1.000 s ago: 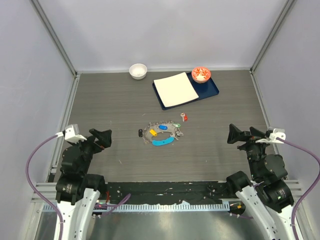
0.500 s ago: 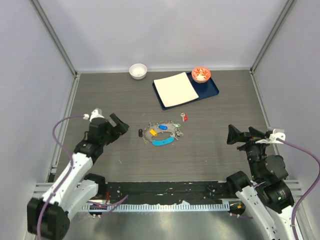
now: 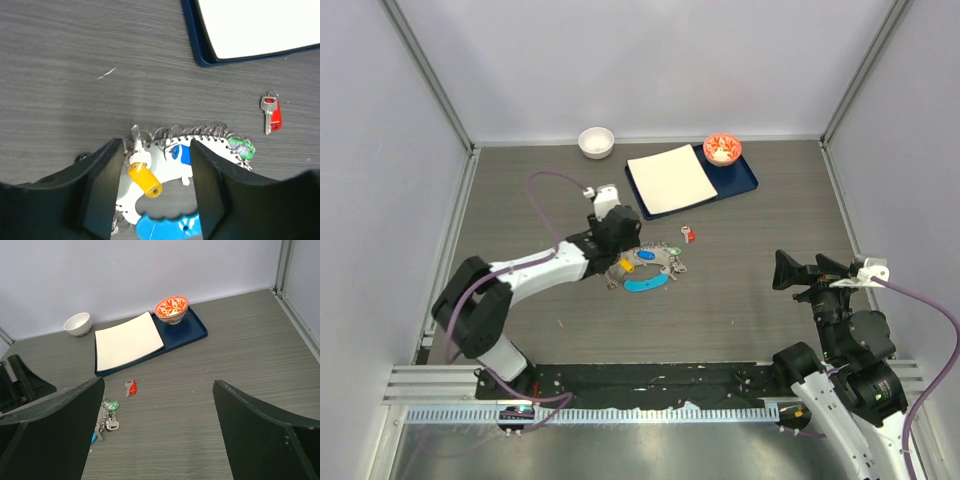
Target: Put the keys on the keyring
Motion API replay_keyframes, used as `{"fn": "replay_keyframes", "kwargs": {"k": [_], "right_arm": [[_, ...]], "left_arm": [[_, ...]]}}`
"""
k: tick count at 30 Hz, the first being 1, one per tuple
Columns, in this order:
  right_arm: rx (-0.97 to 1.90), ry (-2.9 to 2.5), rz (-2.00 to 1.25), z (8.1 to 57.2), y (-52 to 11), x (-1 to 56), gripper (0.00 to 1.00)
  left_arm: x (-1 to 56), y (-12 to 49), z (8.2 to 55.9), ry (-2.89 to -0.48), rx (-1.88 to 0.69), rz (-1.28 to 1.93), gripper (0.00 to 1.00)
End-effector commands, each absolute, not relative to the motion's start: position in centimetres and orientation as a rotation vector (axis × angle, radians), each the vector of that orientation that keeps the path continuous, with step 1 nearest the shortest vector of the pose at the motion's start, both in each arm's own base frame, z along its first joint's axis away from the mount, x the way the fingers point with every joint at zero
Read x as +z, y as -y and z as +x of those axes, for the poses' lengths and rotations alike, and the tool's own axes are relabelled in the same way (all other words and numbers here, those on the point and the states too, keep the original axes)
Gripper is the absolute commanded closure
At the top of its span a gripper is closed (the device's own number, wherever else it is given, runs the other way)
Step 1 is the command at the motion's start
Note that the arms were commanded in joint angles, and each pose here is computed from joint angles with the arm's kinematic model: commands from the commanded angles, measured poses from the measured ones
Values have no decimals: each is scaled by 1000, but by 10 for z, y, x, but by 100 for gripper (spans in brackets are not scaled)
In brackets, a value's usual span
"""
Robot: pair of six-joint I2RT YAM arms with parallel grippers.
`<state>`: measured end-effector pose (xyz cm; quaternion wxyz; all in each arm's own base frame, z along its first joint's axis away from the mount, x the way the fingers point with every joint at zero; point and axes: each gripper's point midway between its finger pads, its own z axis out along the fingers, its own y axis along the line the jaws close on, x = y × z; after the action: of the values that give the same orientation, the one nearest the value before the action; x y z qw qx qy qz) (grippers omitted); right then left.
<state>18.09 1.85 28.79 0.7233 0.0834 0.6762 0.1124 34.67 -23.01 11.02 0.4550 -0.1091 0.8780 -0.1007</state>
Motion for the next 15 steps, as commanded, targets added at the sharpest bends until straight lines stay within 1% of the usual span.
{"fn": "replay_keyframes", "kwargs": {"k": [1, 3, 15], "right_arm": [[272, -1445, 181, 179, -20, 300, 3], [271, -1447, 176, 179, -20, 299, 3], [275, -1454, 165, 180, -23, 298, 3]], "left_arm": [[125, 255, 371, -2048, -120, -197, 44], [111, 261, 371, -2069, -82, -174, 48], [71, 272, 373, -2131, -22, -139, 53]]}}
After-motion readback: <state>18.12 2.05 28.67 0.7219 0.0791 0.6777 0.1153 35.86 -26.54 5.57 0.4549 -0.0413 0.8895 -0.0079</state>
